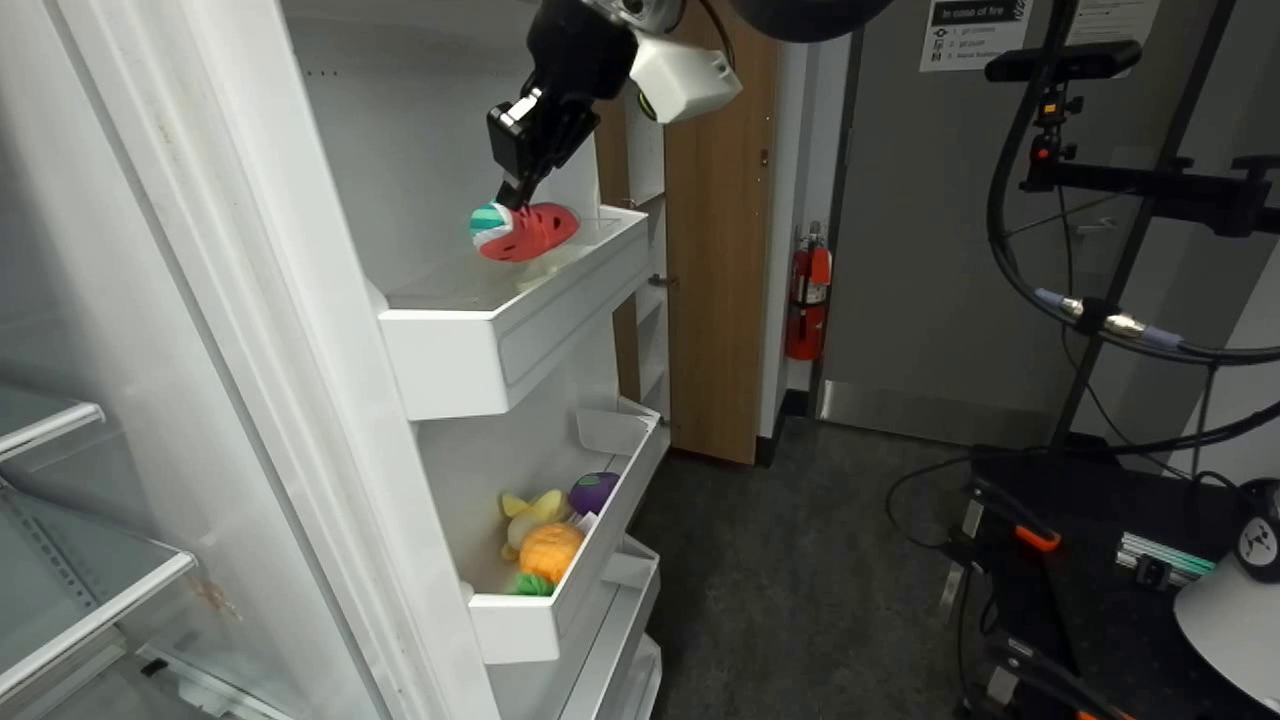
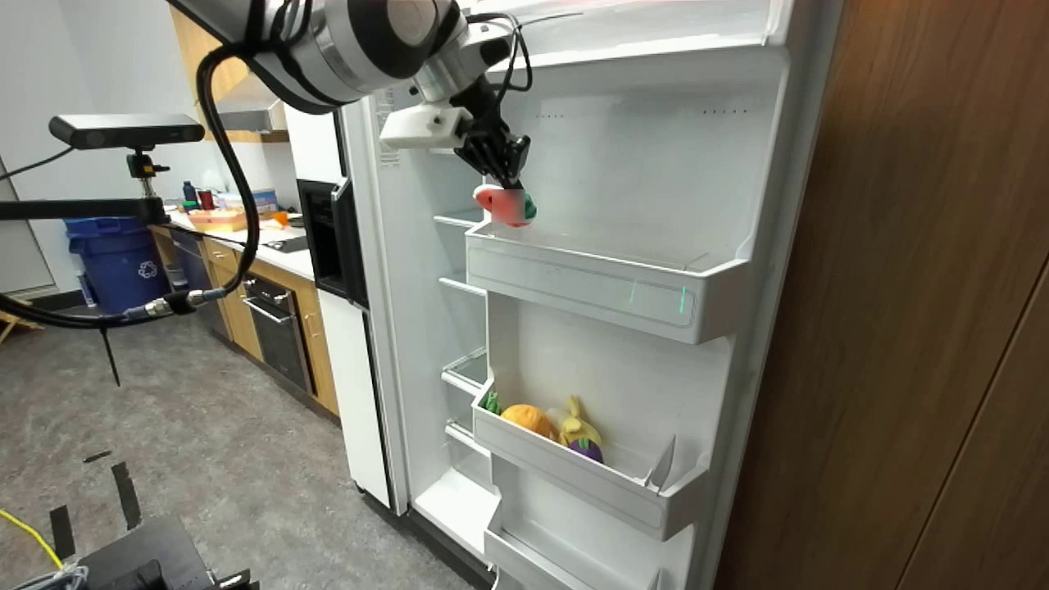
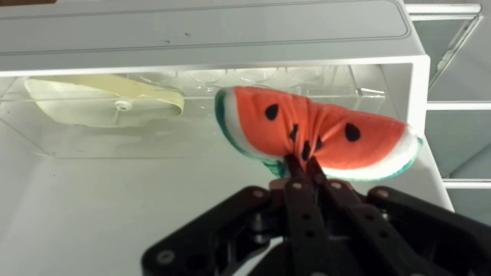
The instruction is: Move the watermelon plush toy from the top compartment to the bottom compartment.
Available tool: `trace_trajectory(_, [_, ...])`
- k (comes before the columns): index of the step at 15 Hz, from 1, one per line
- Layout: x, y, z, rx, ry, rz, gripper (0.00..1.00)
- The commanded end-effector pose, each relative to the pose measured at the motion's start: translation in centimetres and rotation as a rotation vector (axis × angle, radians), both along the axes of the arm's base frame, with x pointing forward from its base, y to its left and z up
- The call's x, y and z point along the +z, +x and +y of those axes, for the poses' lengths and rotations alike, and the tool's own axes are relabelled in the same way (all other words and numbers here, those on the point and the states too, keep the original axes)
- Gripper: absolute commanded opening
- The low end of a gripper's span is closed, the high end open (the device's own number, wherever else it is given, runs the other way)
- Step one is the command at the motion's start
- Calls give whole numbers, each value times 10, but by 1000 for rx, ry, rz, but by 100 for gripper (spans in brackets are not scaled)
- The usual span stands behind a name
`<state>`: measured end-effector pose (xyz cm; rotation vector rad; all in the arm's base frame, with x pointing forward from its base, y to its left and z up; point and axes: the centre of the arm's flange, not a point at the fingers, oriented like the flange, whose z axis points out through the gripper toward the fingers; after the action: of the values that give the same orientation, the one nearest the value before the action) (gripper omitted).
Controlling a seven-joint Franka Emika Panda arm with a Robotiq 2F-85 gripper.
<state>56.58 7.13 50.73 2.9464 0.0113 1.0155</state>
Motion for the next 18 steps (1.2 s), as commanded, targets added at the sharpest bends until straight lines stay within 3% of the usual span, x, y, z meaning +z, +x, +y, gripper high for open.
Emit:
trace_trajectory(1, [1,-2,0,-1,2,-1,5])
trace_trajectory(8, [0,-8,2,9,3,3,1])
trace_trajectory(18, [-32,-70,8,48,-3,-15,1])
